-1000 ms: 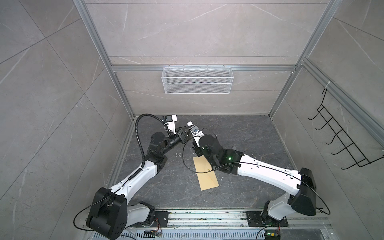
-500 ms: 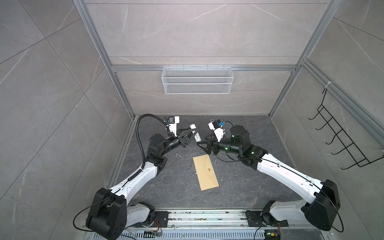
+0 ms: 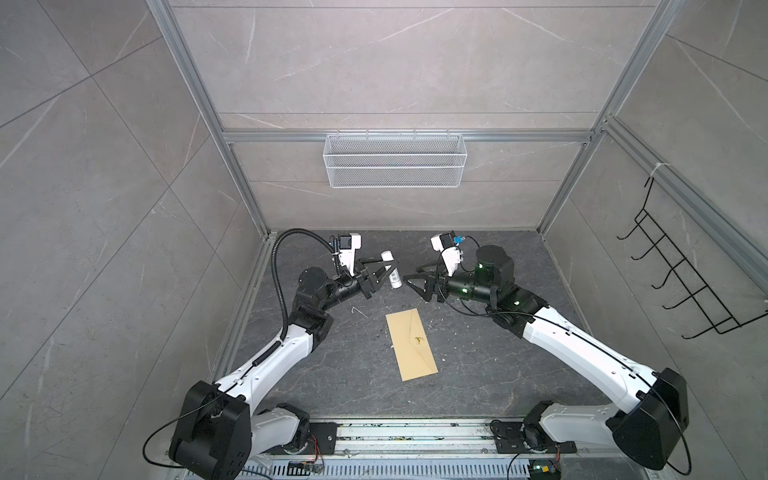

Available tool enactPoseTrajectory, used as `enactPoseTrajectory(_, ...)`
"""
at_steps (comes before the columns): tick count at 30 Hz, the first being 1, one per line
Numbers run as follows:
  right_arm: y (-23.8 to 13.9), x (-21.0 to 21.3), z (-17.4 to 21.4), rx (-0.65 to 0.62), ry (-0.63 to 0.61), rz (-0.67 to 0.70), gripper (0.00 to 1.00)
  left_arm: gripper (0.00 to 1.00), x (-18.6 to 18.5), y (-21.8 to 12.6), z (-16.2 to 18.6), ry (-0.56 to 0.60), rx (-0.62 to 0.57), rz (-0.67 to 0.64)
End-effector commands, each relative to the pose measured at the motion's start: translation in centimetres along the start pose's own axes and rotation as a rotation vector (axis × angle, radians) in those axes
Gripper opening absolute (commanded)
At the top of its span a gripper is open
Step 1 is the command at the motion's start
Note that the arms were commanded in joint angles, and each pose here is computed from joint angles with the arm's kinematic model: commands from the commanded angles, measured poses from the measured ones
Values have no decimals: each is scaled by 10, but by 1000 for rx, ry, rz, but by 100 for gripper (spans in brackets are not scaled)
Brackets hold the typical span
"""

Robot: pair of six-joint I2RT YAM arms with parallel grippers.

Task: Place the letter into the envelope and seal it
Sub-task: 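Move the right gripper to the glue stick cap while the left holds it upright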

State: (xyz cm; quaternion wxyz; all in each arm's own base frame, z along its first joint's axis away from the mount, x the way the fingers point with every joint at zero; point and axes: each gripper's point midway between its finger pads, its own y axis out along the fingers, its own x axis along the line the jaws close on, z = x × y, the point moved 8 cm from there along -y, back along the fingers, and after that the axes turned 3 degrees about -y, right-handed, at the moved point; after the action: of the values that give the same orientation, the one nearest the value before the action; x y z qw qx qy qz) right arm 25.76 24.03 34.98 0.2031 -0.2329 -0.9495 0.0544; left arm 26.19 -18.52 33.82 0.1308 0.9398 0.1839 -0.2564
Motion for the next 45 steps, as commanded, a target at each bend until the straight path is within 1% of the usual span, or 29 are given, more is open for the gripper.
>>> enactPoseTrajectory(1,-11,5,-7,43,-38,44,78,0,-18,-2,-12,169,32,35)
enactPoseTrajectory(3,-14,4,-8,74,-47,74,79,0,-17,-3,-8,243,68,22)
enactPoseTrajectory(5,-16,4,-8,110,-59,91,80,0,-18,-6,-2,342,105,10)
enactPoseTrajectory(10,-21,6,-8,123,-80,98,81,0,-18,-11,11,568,147,-33)
enactPoseTrajectory(12,-23,7,-8,126,-88,100,81,0,-18,-12,15,632,153,-58)
enactPoseTrajectory(14,-24,8,-8,131,-90,106,81,0,-17,-12,17,672,166,-75)
enactPoseTrajectory(24,-19,12,-11,134,-76,93,84,0,-15,-7,27,747,213,-113)
enactPoseTrajectory(29,-8,18,-17,152,-65,147,87,0,-15,-2,30,762,239,-142)
enactPoseTrajectory(33,7,30,-20,200,-88,212,88,0,-16,0,32,770,248,-148)
enactPoseTrajectory(38,23,39,-16,272,-131,272,83,0,-18,0,32,764,242,-136)
enactPoseTrajectory(42,26,39,-13,279,-123,295,75,0,-20,-1,33,764,227,-127)
enactPoseTrajectory(45,28,39,-12,280,-113,297,71,0,-21,-1,33,767,220,-122)
